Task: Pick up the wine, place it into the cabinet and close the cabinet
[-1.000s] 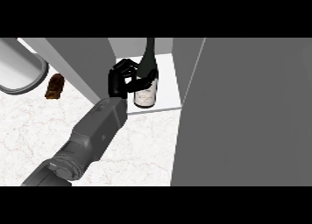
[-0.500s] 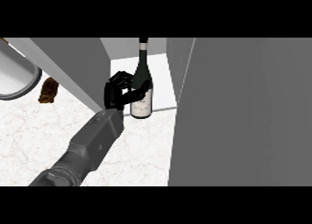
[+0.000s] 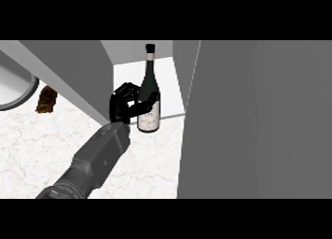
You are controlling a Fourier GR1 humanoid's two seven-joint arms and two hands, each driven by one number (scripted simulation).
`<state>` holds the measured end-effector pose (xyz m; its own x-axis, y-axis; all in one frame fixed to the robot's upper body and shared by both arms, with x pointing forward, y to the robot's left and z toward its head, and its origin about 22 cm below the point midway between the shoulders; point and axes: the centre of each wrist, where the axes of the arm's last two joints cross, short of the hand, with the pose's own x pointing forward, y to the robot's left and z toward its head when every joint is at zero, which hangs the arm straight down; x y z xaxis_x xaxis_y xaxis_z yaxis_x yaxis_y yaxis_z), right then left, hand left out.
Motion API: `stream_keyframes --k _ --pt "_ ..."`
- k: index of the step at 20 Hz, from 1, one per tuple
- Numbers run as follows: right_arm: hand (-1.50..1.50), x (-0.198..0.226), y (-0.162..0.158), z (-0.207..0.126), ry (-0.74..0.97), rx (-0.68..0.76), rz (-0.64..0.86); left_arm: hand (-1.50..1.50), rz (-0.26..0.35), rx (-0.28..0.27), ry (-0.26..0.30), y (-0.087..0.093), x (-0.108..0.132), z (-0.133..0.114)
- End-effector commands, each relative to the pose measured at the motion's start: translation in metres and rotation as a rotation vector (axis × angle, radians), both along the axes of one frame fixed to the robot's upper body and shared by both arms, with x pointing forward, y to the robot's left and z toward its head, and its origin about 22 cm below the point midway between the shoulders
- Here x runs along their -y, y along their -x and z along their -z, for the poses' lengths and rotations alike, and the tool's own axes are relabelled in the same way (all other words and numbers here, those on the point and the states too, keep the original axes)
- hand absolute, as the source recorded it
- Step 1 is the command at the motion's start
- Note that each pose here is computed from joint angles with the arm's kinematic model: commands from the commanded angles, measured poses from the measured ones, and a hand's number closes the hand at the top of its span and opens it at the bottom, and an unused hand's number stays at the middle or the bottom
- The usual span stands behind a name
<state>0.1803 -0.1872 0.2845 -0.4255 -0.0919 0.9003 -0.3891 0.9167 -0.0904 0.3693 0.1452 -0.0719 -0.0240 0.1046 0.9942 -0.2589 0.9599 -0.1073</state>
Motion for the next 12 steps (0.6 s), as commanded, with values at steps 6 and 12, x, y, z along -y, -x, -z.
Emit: stream_keyframes --k 6,12 --pt "-1.50 0.003 -0.001 0.000 -0.012 -0.004 -0.020 1.50 -0.011 0.018 -0.018 -0.001 0.003 -0.003" --pt "-1.50 0.005 0.002 -0.001 0.007 0.010 -0.010 1.50 -0.033 0.039 -0.019 -0.020 0.016 -0.029"
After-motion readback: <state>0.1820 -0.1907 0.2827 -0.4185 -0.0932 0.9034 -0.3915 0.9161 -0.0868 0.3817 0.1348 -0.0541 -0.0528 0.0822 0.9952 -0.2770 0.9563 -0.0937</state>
